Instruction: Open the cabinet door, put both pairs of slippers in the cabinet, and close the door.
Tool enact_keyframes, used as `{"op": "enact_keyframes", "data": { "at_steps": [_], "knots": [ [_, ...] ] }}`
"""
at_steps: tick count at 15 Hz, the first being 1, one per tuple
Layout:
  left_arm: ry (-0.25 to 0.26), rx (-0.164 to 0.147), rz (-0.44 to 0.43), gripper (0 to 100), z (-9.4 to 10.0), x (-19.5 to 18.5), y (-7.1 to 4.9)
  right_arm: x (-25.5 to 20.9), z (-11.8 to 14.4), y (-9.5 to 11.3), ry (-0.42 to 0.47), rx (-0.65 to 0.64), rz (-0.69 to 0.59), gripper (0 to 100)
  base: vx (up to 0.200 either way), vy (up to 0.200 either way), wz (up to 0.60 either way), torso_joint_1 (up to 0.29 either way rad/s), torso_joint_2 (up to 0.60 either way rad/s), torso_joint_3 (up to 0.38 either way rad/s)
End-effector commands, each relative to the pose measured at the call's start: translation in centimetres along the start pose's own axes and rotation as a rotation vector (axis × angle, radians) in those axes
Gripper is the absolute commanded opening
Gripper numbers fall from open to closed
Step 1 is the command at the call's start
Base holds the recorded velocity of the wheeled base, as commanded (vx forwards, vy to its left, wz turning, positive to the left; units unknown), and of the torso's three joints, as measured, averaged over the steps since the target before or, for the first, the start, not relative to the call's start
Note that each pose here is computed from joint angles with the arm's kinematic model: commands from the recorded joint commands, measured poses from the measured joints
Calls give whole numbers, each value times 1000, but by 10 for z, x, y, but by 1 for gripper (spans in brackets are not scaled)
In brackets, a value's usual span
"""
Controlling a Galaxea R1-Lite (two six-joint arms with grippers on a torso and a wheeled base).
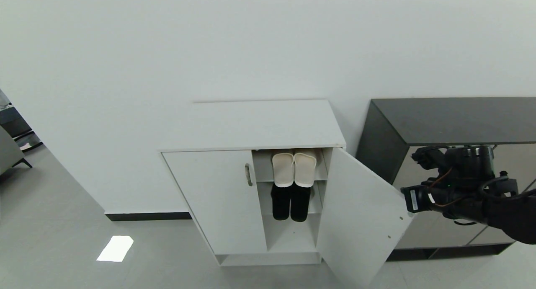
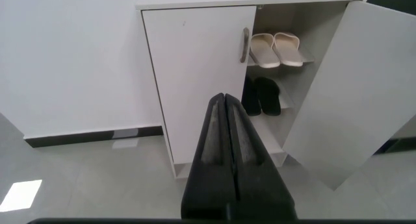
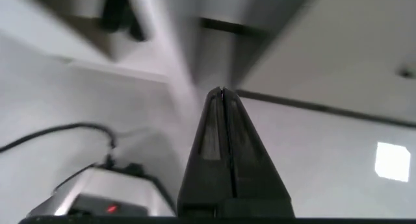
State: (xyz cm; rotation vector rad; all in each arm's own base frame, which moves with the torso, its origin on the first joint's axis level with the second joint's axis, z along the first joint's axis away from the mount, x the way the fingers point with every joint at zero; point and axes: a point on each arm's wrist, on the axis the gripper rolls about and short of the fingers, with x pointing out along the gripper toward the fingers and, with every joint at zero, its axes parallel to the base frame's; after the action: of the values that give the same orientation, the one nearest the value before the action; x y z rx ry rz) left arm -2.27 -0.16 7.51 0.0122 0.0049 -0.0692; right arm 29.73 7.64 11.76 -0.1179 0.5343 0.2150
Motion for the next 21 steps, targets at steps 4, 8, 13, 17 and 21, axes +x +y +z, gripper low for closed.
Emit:
{"op": "enact_keyframes", "data": {
  "at_steps": [4,8,13,17,21],
  "knots": [
    [-1,0,0,0,1,0,0,-62,14,53,-128,-50,183,0,0,0,0,0,0,0],
    [1,0,0,0,0,0,0,-49,6,53,-80,-53,170,0,0,0,0,0,0,0],
    [1,0,0,0,0,0,0,-10,-17,78,39,-97,214,0,0,0,0,0,0,0],
    [1,0,6,0,0,0,0,14,-25,109,52,-100,276,0,0,0,0,0,0,0],
    [1,-3,26,0,0,0,1,39,-5,138,-33,-110,314,0,0,0,0,0,0,0]
  ]
}}
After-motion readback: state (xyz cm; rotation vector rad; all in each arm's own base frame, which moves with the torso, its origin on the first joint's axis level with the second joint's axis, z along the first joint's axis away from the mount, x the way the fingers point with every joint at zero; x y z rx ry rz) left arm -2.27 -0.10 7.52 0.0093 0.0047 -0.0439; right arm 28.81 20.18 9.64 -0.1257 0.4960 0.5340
